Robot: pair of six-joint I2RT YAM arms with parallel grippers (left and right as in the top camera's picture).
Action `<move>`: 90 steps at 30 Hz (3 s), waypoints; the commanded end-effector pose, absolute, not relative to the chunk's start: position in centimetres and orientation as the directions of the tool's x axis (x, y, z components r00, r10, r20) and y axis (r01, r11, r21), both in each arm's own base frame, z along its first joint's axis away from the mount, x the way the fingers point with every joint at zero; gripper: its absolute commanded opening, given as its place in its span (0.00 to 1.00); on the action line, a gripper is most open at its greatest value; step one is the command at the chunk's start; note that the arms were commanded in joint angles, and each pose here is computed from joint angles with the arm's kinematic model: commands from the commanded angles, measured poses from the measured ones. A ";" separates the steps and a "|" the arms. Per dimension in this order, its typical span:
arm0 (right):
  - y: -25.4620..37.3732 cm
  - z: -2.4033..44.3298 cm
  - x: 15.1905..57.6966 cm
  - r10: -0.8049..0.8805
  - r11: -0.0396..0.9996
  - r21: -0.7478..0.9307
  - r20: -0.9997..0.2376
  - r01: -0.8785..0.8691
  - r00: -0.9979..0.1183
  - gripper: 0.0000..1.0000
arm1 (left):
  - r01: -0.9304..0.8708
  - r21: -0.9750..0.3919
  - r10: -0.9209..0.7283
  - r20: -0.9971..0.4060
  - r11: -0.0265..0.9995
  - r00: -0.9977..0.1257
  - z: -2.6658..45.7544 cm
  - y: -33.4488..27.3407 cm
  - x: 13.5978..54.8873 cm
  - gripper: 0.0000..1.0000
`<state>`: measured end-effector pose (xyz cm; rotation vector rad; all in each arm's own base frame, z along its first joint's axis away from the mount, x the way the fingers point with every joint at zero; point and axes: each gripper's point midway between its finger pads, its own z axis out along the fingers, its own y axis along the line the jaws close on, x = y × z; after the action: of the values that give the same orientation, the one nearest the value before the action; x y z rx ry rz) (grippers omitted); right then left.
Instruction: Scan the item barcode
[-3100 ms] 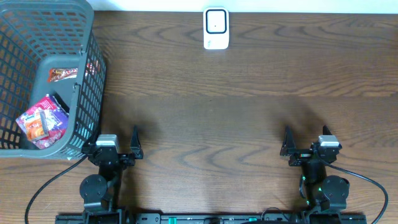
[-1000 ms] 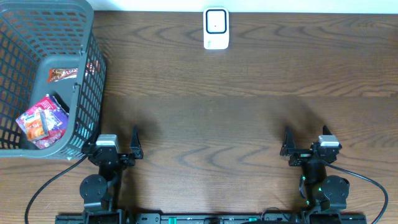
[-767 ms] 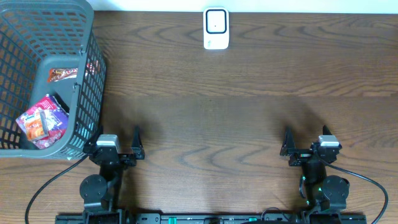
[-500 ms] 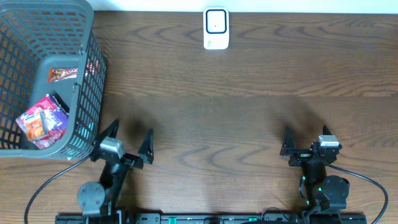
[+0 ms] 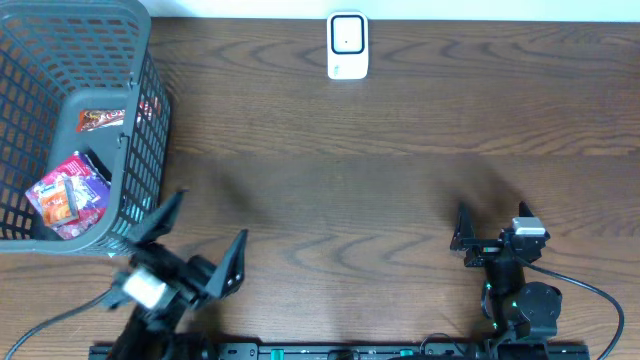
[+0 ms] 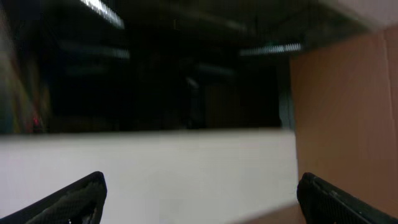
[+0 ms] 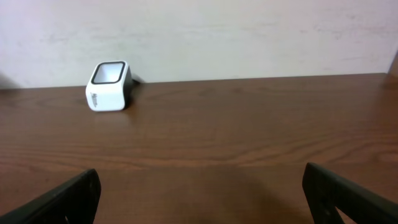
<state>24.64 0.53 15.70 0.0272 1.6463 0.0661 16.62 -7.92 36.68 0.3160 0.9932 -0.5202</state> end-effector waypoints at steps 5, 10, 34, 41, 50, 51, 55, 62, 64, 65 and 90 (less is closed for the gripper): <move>0.5 15.6 24.6 0.046 0.999 0.048 -0.996 -0.019 -0.077 0.99 | 0.503 0.048 -0.272 -0.795 0.863 0.542 47.9 -7.0 15.6 0.98; 0.5 15.6 24.6 0.046 0.999 0.048 -0.996 -0.019 -0.077 0.99 | 0.505 -0.013 -0.277 -0.848 0.863 0.452 52.8 -6.8 18.9 0.98; 0.5 15.6 24.6 0.046 0.999 0.048 -0.996 -0.019 -0.077 0.99 | 0.105 -0.102 -0.107 -0.993 0.989 0.042 56.3 4.0 33.9 0.98; 0.5 15.6 24.6 0.046 0.999 0.048 -0.996 -0.019 -0.077 0.99 | 0.018 -0.093 -0.094 -0.993 0.996 0.071 56.7 7.3 34.0 0.98; 0.5 15.6 24.6 0.046 0.999 0.048 -0.996 -0.019 -0.077 0.99 | -0.214 -0.145 -0.170 -0.980 0.966 -0.102 50.4 13.2 36.9 0.98; 0.5 15.6 24.6 0.046 0.999 0.048 -0.996 -0.019 -0.077 0.99 | -0.230 -0.133 -0.165 -0.978 0.964 -0.128 49.7 13.6 37.1 0.98; 0.5 15.6 24.6 0.046 0.999 0.048 -0.996 -0.019 -0.077 0.99 | -0.299 -0.062 -0.139 -0.960 0.952 -0.244 46.2 15.5 38.1 0.98; 0.5 15.6 24.6 0.046 0.999 0.048 -0.996 -0.019 -0.077 0.99 | -0.485 0.005 -0.193 -0.914 0.874 -0.358 41.4 19.9 38.8 0.98; 0.5 15.6 24.6 0.046 0.999 0.048 -0.996 -0.019 -0.077 0.99 | -0.484 0.009 -0.215 -0.889 0.875 -0.405 39.7 20.1 39.1 0.98; 0.5 15.6 24.6 0.046 0.999 0.048 -0.996 -0.019 -0.077 0.99 | -0.495 0.018 -0.231 -0.869 0.869 -0.438 38.5 20.3 39.0 0.98; 0.5 15.6 24.6 0.046 0.999 0.048 -0.996 -0.019 -0.077 0.99 | -0.716 0.256 -0.647 -0.309 0.649 -0.697 16.6 23.4 33.8 0.98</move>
<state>24.64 0.52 15.68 0.0276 1.6471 0.0658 35.62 21.70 16.72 -0.9917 2.7191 0.3834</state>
